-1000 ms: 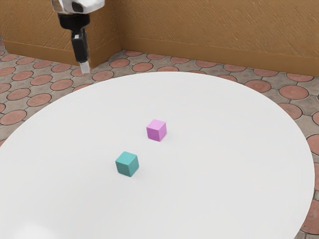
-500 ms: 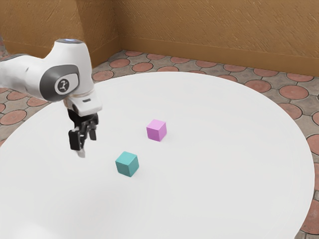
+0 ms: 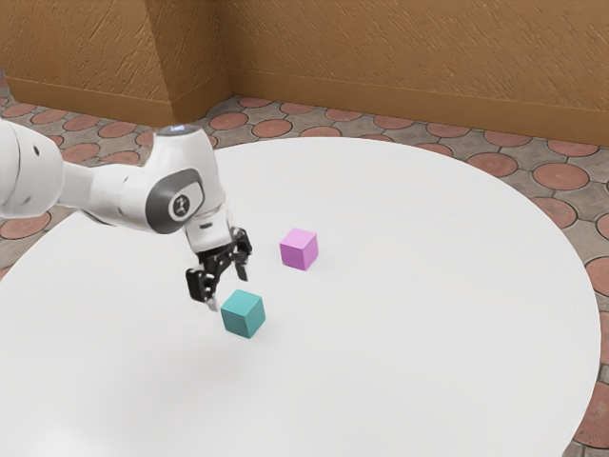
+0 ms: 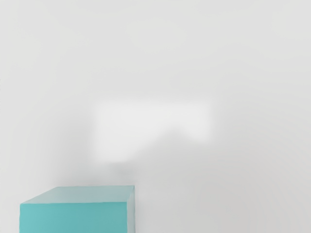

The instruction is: Pick up the blue block with one arm, and put the blue block on the pink block with one arm

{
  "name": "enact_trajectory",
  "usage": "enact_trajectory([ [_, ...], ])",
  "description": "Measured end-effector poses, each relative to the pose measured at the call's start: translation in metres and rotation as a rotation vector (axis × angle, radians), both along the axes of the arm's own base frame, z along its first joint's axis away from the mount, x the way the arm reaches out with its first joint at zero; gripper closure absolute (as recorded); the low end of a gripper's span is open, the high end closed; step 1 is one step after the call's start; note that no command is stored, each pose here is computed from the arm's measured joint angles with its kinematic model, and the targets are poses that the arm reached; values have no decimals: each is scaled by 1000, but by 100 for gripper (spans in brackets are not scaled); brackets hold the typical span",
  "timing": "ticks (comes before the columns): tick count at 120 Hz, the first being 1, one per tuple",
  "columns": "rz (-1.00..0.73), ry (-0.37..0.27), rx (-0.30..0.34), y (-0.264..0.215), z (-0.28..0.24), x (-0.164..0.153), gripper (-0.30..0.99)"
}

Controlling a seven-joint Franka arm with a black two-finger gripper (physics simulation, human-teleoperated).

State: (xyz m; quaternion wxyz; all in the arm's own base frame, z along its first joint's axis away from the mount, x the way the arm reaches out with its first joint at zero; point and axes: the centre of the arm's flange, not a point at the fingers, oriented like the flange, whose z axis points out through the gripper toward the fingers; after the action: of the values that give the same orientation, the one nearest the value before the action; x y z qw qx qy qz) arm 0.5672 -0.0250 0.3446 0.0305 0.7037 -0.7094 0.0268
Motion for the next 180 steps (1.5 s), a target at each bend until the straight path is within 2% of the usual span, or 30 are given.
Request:
enact_trajectory([
  [54,-91,-31,-24,29,-60,53,0],
  [82,-127,9,-39,30,-95,54,0],
  [114,-151,22,-50,29,-107,53,0],
  [120,-155,22,-52,29,-108,53,4],
  [132,-161,20,-53,29,-108,53,23],
  [144,-166,1,-50,29,-97,54,33],
  [153,-176,-52,-38,25,-58,55,37],
  [169,-182,-131,-18,29,15,65,38],
  [180,-169,-140,-17,44,28,85,37],
])
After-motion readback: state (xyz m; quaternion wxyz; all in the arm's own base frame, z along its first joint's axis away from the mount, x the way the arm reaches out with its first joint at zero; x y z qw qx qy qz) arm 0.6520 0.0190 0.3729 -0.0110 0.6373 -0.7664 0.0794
